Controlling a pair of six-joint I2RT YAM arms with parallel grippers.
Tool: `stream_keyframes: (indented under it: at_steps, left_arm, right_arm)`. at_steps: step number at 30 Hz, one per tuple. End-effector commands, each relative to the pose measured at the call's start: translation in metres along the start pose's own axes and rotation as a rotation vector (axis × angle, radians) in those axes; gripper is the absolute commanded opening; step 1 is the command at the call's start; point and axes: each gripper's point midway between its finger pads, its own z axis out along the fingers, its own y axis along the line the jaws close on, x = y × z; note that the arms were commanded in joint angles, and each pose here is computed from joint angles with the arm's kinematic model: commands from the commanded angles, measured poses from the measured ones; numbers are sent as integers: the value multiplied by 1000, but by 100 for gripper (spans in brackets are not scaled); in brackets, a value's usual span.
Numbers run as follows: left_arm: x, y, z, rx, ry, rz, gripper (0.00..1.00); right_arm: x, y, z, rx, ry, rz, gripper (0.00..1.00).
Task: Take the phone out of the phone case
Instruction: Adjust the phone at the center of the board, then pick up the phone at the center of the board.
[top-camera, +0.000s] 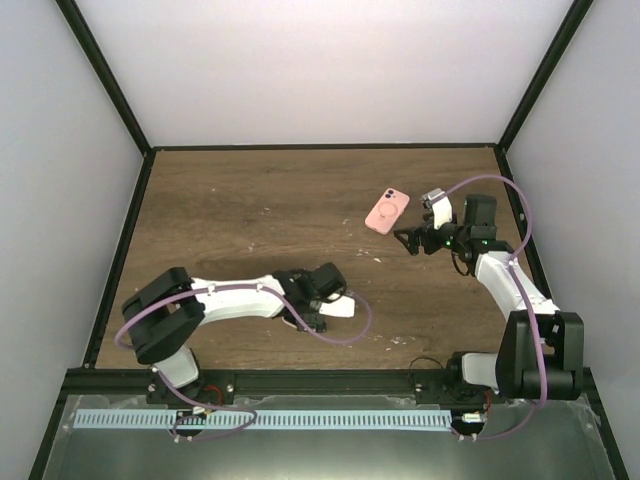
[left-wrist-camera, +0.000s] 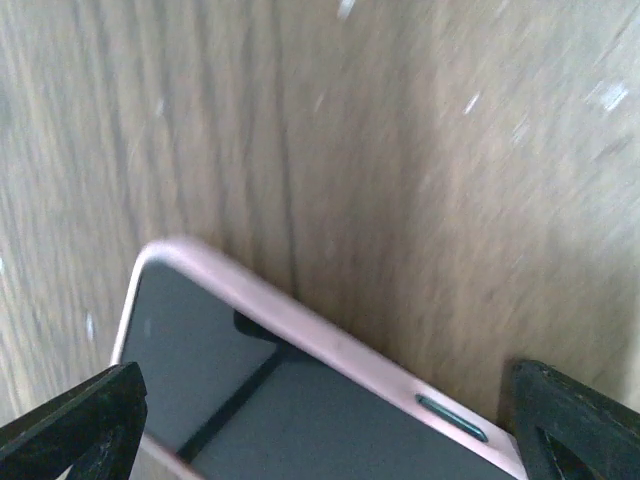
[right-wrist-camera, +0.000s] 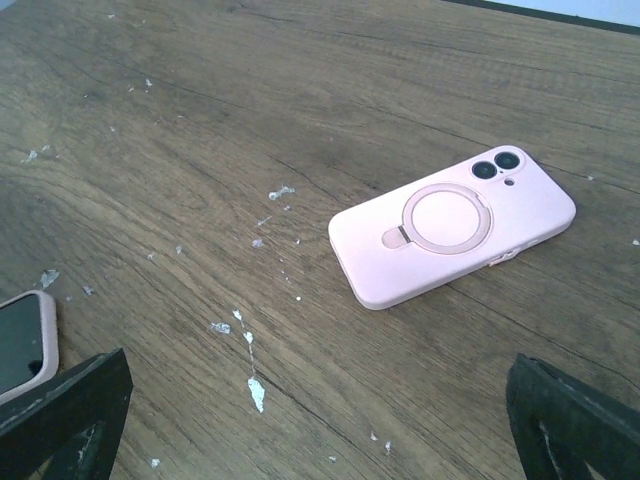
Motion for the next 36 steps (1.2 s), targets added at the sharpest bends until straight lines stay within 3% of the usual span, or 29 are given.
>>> stream_keyframes:
  at_steps: [1, 10, 16, 28, 36]
  left_arm:
    - [53, -3, 4, 6, 122, -23, 100]
    - [116, 17, -3, 60, 167, -241, 100]
    - [104, 12, -6, 259, 72, -314, 100]
    - [83, 39, -24, 226, -51, -9, 100]
    - [59, 46, -24, 346, -135, 162, 100]
  right_arm:
    - [-16, 4, -7, -19, -42, -25, 100]
    - [-30, 15, -13, -73, -67, -22, 100]
    - [-50, 34, -26, -157, -135, -30, 100]
    - [-50, 48, -31, -226, -145, -14, 100]
    - [-42, 47, -29, -222, -125, -15, 100]
